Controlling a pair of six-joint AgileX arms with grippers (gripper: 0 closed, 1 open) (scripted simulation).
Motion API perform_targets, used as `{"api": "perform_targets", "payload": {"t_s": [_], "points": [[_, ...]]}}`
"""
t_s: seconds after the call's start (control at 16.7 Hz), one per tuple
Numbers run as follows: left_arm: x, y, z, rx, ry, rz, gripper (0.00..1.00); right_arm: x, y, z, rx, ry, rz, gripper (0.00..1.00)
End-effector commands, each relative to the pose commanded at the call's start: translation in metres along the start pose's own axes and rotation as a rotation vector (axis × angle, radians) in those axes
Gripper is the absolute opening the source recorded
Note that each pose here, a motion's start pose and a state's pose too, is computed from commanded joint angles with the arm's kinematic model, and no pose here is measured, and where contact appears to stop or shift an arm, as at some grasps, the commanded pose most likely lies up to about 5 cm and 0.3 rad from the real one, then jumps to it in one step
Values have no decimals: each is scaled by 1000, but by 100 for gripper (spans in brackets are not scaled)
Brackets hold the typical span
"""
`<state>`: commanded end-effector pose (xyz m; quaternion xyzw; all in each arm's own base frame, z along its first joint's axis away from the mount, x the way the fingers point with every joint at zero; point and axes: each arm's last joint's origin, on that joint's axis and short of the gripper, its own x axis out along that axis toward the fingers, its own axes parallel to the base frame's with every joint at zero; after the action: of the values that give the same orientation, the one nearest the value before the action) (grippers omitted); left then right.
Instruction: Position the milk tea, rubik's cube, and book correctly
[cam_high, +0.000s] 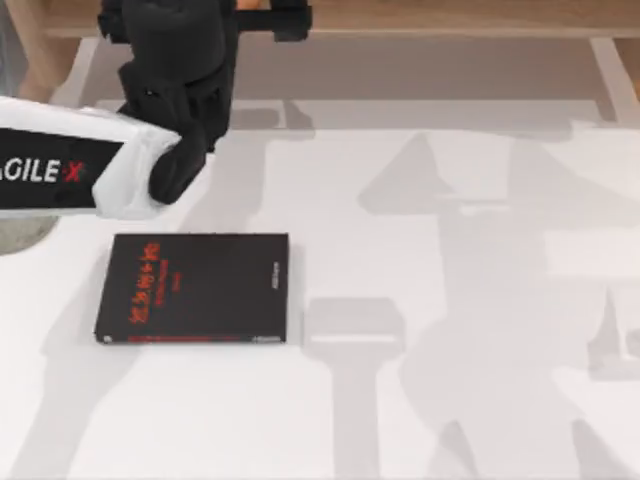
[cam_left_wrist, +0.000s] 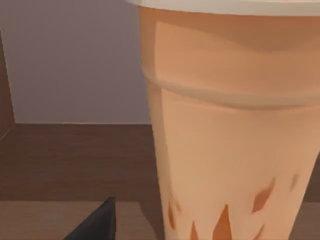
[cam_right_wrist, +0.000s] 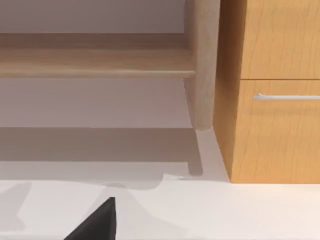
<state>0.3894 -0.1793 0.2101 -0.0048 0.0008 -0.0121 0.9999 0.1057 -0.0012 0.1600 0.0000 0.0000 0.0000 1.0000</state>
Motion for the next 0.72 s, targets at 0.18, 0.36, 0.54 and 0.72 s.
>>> {"api": "perform_targets", "payload": {"t_s": [0.18, 0.36, 0.54, 0.72], "points": [[20, -3, 1, -1, -2, -2, 100, 0, 0, 0, 0, 0, 0, 100], [47, -4, 1, -2, -4, -2, 100, 0, 0, 0, 0, 0, 0, 100], [69, -3, 1, -1, -4, -2, 100, 0, 0, 0, 0, 0, 0, 100], [77, -2, 1, -1, -3, -2, 100, 0, 0, 0, 0, 0, 0, 100]]}}
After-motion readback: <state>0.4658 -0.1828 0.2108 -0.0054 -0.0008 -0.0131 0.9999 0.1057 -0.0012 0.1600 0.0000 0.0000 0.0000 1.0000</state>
